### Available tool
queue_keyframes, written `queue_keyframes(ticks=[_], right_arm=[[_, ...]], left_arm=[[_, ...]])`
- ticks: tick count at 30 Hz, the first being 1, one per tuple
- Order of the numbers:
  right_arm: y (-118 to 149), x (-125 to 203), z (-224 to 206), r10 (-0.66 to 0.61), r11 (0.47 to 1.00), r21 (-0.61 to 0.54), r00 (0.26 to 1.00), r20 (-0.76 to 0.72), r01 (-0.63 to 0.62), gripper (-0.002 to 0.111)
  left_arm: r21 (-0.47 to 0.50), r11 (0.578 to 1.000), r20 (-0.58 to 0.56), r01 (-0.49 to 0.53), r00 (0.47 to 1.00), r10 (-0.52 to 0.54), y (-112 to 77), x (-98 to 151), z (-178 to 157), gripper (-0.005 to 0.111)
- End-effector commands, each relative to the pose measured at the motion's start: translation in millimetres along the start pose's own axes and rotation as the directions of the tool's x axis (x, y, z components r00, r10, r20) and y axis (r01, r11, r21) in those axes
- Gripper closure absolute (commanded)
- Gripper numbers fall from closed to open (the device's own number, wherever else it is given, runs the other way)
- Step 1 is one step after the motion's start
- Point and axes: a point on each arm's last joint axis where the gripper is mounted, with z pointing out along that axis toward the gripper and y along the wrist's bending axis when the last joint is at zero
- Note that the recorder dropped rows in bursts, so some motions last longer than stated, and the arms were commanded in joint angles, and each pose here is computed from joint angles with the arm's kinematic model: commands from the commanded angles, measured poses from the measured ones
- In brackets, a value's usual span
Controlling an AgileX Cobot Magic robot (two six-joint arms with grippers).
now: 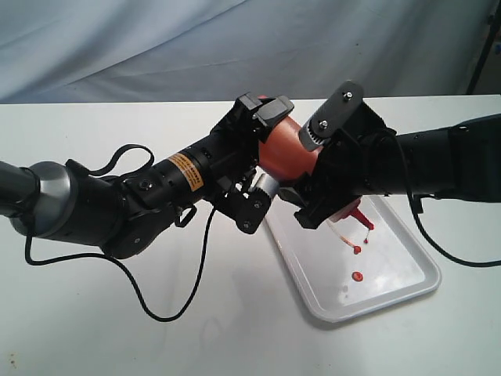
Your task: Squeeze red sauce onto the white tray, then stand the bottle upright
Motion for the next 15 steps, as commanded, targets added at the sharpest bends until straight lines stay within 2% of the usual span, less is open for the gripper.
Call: queue_keyframes(ticks=[1, 5, 7, 8, 9, 10, 11, 13, 15], right_arm=[[-9, 4, 1, 0.026, 0.997, 0.069, 0.999, -0.034, -0.024, 0.108], [-10, 2, 1, 0.024, 0.997, 0.070, 0.999, -0.027, -0.022, 0.107], [-14, -7, 1, 0.015, 0.997, 0.081, 1.000, -0.003, -0.015, 0.093], [-16, -11, 1, 0.016, 0.996, 0.086, 1.000, 0.009, -0.017, 0.077], [-16, -12, 1, 0.018, 0.996, 0.085, 1.000, 0.013, -0.019, 0.066], [-16, -12, 0, 0.023, 0.996, 0.084, 1.000, 0.016, -0.024, 0.042], [-16, -12, 0, 0.027, 0.996, 0.084, 1.000, 0.016, -0.028, 0.030], [-16, -12, 0, 0.029, 0.996, 0.084, 0.999, 0.016, -0.030, 0.015], [-16, -12, 0, 0.031, 0.996, 0.084, 0.999, 0.017, -0.032, 0.009]], left_arm=[[-0.152, 0.988, 0.013, 0.031, 0.999, -0.030, 23.3, -1, -1, 0.107], [-0.150, 0.988, 0.013, 0.032, 0.999, -0.030, 23.1, -1, -1, 0.107], [-0.150, 0.988, 0.013, 0.032, 0.999, -0.030, 23.1, -1, -1, 0.107], [-0.150, 0.988, 0.013, 0.032, 0.999, -0.030, 23.1, -1, -1, 0.107], [-0.150, 0.988, 0.013, 0.032, 0.999, -0.030, 23.1, -1, -1, 0.107], [-0.150, 0.988, 0.013, 0.032, 0.999, -0.030, 23.1, -1, -1, 0.107], [-0.150, 0.988, 0.013, 0.032, 0.999, -0.030, 23.1, -1, -1, 0.107], [-0.150, 0.988, 0.013, 0.032, 0.999, -0.030, 23.1, -1, -1, 0.107], [-0.150, 0.988, 0.013, 0.032, 0.999, -0.030, 23.1, -1, -1, 0.107]])
